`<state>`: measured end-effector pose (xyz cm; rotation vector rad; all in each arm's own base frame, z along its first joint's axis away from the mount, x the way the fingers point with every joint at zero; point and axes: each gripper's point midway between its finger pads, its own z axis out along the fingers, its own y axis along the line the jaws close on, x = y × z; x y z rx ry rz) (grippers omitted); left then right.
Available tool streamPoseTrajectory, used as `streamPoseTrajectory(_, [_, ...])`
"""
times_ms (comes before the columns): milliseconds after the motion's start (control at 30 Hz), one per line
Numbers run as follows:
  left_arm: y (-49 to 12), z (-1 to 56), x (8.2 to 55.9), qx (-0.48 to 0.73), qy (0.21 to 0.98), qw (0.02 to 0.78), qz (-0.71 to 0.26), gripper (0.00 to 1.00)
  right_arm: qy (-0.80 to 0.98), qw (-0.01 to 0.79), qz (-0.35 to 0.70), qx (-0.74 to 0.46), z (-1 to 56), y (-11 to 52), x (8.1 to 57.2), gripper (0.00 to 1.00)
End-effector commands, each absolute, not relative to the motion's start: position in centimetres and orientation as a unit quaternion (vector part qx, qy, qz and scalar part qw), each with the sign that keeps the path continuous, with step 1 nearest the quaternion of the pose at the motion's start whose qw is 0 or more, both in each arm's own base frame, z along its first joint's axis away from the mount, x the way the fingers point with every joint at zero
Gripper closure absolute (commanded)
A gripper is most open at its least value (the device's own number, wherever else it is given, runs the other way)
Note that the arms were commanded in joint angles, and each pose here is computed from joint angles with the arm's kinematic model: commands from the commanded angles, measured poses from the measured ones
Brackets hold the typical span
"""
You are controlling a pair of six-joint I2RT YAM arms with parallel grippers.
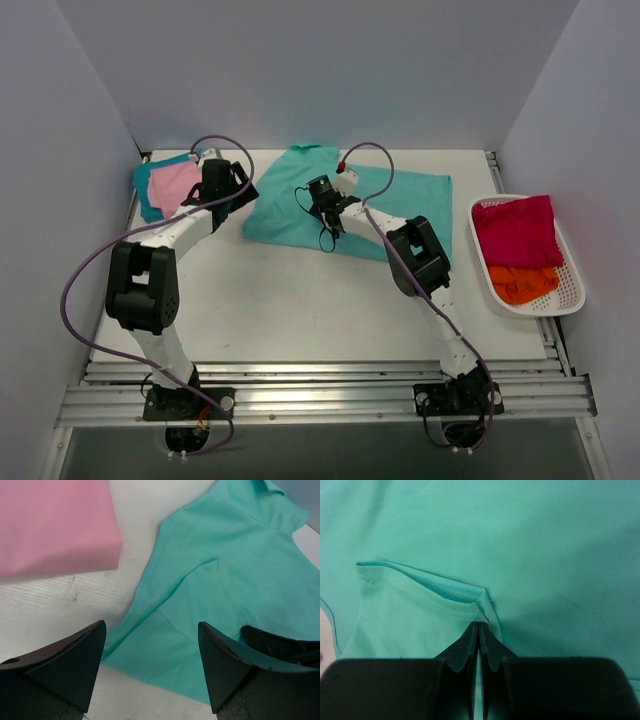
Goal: Fold and stack the t-shirts
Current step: Fold the tshirt
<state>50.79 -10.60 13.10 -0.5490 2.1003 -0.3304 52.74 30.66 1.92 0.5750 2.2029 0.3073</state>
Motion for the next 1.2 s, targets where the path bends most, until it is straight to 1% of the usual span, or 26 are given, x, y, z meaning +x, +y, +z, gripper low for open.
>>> streamPoseTrajectory(0, [-10.5, 16.1, 51.2, -0.211, 0.833, 0.490, -0.147, 0.18, 0.887, 0.385, 0.127, 0.222, -0.8, 30.1, 53.4, 1.00])
streamPoseTrajectory(100, [-10.4, 16.3, 51.3, -0.211, 0.832, 0.492, -0.146, 0.18, 0.887, 0.383, 0.139, 0.217, -0.8, 30.6, 53.6, 1.00])
streamPoseTrajectory(300, [-10.5, 16.6, 51.7, -0.212, 0.832, 0.491, -0.146, 0.18, 0.880, 0.393, 0.172, 0.204, 1.7, 31.5, 53.3, 1.00])
streamPoseTrajectory(467, [-10.6, 17.8, 51.4, -0.215, 0.826, 0.498, -0.153, 0.18, 0.879, 0.389, 0.178, 0.210, 2.0, 31.1, 51.7, 1.00])
streamPoseTrajectory(500, [-10.5, 18.0, 51.4, -0.216, 0.824, 0.500, -0.154, 0.18, 0.884, 0.378, 0.170, 0.217, 0.7, 30.5, 50.7, 1.00])
streamPoseTrajectory(567, [-10.5, 18.5, 51.3, -0.215, 0.823, 0.503, -0.156, 0.18, 0.882, 0.375, 0.176, 0.223, 0.5, 30.2, 49.9, 1.00])
streamPoseTrajectory(600, [-10.5, 18.6, 51.3, -0.215, 0.823, 0.503, -0.155, 0.19, 0.891, 0.359, 0.164, 0.226, -1.4, 29.3, 48.4, 1.00])
streamPoseTrajectory(700, [-10.5, 18.9, 51.1, -0.214, 0.821, 0.505, -0.156, 0.18, 0.887, 0.352, 0.176, 0.241, -2.0, 28.8, 46.4, 1.00])
streamPoseTrajectory(833, [-10.6, 18.5, 51.3, -0.214, 0.823, 0.503, -0.157, 0.18, 0.892, 0.338, 0.171, 0.248, -3.6, 27.6, 41.5, 1.00])
streamPoseTrajectory(1033, [-11.0, 18.3, 51.5, -0.212, 0.825, 0.498, -0.163, 0.19, 0.901, 0.339, 0.149, 0.228, -3.0, 29.1, 37.4, 1.00])
streamPoseTrajectory(1167, [-10.7, 18.7, 51.1, -0.213, 0.823, 0.502, -0.157, 0.19, 0.903, 0.337, 0.151, 0.219, -3.0, 30.9, 35.7, 1.00])
